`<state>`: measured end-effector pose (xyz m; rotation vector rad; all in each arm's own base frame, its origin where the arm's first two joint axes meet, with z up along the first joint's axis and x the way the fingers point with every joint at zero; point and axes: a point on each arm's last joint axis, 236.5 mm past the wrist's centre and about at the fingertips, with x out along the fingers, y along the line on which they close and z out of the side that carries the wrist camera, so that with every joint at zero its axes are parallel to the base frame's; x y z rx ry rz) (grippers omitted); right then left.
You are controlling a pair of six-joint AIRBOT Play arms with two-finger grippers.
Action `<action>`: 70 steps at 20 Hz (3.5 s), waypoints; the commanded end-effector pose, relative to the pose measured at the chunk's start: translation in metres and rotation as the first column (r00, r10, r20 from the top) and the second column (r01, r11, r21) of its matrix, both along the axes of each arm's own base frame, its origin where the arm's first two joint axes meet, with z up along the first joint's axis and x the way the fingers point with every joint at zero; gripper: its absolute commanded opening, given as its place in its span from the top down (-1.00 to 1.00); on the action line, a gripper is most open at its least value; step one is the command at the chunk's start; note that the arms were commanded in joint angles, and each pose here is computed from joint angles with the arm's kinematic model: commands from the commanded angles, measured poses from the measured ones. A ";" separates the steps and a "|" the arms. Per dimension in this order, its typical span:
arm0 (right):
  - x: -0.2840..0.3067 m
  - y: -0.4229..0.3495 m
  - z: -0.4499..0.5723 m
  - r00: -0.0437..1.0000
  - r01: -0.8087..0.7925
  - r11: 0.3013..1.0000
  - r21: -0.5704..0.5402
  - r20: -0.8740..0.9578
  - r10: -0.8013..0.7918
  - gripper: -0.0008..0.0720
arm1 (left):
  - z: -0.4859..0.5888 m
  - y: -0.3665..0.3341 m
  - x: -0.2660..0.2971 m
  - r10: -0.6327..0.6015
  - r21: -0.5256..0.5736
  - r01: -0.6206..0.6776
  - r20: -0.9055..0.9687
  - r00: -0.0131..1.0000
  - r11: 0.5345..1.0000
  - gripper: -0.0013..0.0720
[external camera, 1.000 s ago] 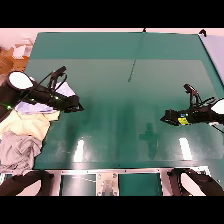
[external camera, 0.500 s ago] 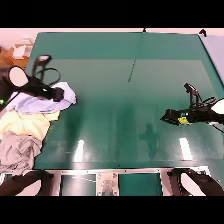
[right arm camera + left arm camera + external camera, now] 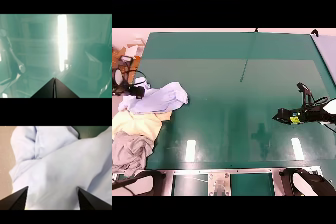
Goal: Fold the shirts.
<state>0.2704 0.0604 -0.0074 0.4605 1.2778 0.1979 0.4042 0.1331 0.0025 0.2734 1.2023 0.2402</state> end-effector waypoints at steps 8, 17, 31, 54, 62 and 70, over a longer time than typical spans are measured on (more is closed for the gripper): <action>0.003 -0.001 0.000 1.000 0.006 1.000 -0.004 0.013 -0.006 0.92 | -0.050 -0.010 0.024 -0.080 -0.105 0.073 -0.070 0.994 0.992 0.91; 0.004 -0.001 0.001 1.000 0.007 1.000 -0.005 0.015 -0.007 0.92 | 0.135 -0.291 0.069 -0.442 -0.369 0.552 0.343 0.829 0.748 0.91; 0.025 -0.049 0.027 0.985 0.157 0.988 -0.013 0.078 -0.155 -0.18 | 0.053 -0.576 -0.055 -0.702 -0.567 0.723 0.321 0.635 0.394 -0.58; -0.041 0.042 -0.104 0.953 0.187 0.964 0.188 -0.271 -0.132 0.87 | -0.093 -0.506 0.033 -0.441 -0.893 0.250 0.066 0.895 0.374 -0.96; 0.022 -0.079 -0.038 0.940 0.303 0.951 -0.056 -0.147 -0.308 0.93 | -0.065 -0.568 0.016 -0.499 -0.875 0.370 0.181 0.848 0.312 -0.72; 0.022 -0.137 -0.041 0.912 0.369 0.909 -0.193 -0.110 -0.394 0.93 | -0.064 -0.588 0.009 -0.516 -0.847 0.435 0.236 0.823 0.306 0.88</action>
